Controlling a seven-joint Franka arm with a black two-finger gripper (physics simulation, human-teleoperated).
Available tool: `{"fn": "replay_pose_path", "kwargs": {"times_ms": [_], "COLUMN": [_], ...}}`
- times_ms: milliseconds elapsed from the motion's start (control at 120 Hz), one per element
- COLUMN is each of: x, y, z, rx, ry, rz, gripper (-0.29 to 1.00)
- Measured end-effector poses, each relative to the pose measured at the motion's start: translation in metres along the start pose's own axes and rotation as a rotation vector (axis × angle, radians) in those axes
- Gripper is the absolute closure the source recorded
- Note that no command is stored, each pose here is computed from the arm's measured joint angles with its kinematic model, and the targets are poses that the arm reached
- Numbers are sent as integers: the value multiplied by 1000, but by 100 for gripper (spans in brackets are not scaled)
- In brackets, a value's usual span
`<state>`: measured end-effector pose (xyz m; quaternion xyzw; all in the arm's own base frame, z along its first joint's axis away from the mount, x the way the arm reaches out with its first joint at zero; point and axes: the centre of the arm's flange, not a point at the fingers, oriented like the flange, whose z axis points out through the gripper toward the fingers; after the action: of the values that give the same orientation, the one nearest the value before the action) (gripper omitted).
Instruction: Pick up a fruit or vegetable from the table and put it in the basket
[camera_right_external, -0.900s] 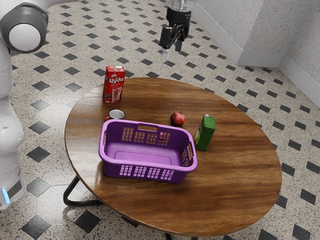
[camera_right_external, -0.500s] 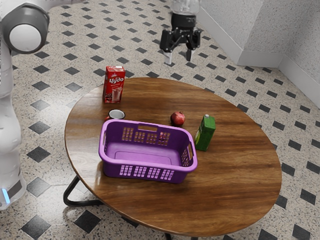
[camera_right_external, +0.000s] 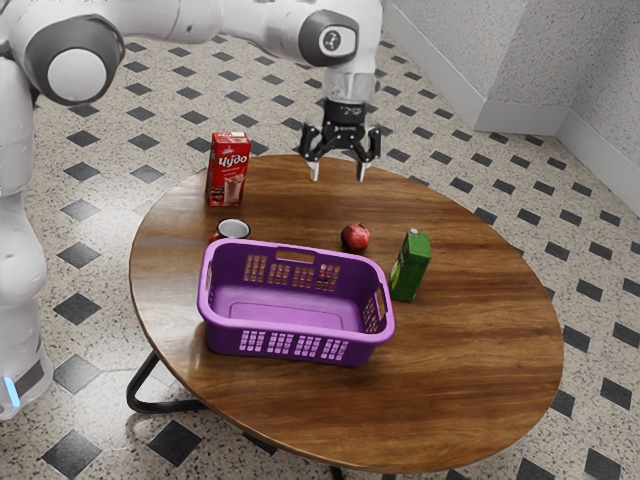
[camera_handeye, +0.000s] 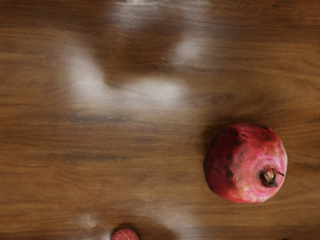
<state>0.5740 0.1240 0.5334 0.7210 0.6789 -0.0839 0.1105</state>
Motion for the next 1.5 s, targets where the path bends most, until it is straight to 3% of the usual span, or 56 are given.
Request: {"fn": "replay_pose_path", "kwargs": {"times_ms": [125, 383, 608, 1108, 1500], "x": [-24, -3, -11, 4, 5], "y": [19, -2, 13, 27, 32], "z": [27, 30, 50, 85, 92], "rx": [-1, -72, -80, -72, -106], "ry": [4, 35, 38, 16, 6], "rz": [158, 265, 380, 475, 502], "gripper": [0, 0, 0, 0, 0]}}
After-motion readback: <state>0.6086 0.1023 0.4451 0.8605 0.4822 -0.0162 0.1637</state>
